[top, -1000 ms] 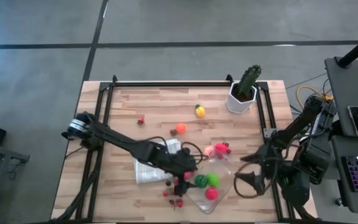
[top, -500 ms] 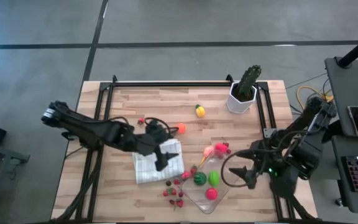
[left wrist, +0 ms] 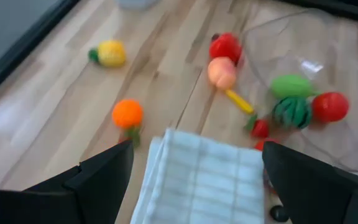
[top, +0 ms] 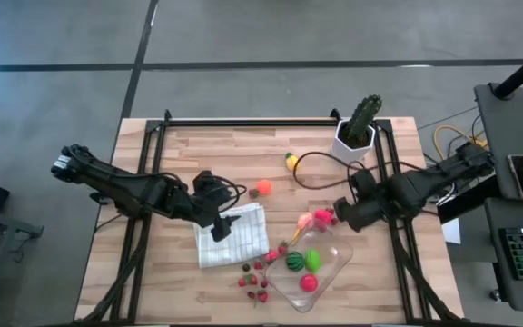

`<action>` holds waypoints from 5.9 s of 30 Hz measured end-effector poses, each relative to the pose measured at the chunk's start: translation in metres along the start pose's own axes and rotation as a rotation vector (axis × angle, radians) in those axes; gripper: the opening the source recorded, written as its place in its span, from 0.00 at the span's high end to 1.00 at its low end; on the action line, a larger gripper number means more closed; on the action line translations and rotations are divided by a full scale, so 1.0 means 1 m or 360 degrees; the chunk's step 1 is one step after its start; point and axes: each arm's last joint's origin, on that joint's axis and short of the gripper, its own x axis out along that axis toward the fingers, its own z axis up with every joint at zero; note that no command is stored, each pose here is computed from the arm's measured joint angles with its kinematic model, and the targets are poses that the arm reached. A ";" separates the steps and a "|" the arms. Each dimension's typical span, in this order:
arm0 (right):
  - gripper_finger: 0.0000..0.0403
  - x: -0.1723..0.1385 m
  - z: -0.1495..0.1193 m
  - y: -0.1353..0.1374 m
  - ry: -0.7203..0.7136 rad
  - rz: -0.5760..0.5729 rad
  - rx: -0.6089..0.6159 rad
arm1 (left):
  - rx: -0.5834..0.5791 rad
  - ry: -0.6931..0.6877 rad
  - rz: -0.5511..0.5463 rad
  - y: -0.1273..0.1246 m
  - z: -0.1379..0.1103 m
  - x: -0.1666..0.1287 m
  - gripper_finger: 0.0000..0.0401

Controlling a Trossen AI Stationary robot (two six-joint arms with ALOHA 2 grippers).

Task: Pick and placing Produce into tupperware
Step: Adjust the transparent bin

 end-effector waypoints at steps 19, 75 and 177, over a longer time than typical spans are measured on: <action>0.08 0.097 -0.013 -0.016 0.0463 -0.0044 0.0327 | -0.0335 -0.0012 0.0102 0.058 -0.058 -0.016 0.15; 0.25 0.155 -0.041 -0.013 0.0587 0.0294 -0.0479 | -0.0366 0.0015 0.0118 0.058 -0.065 -0.007 0.15; 0.54 0.077 0.007 0.019 0.0123 0.0835 -0.0727 | -0.0347 0.0076 0.0150 0.043 -0.063 0.021 0.15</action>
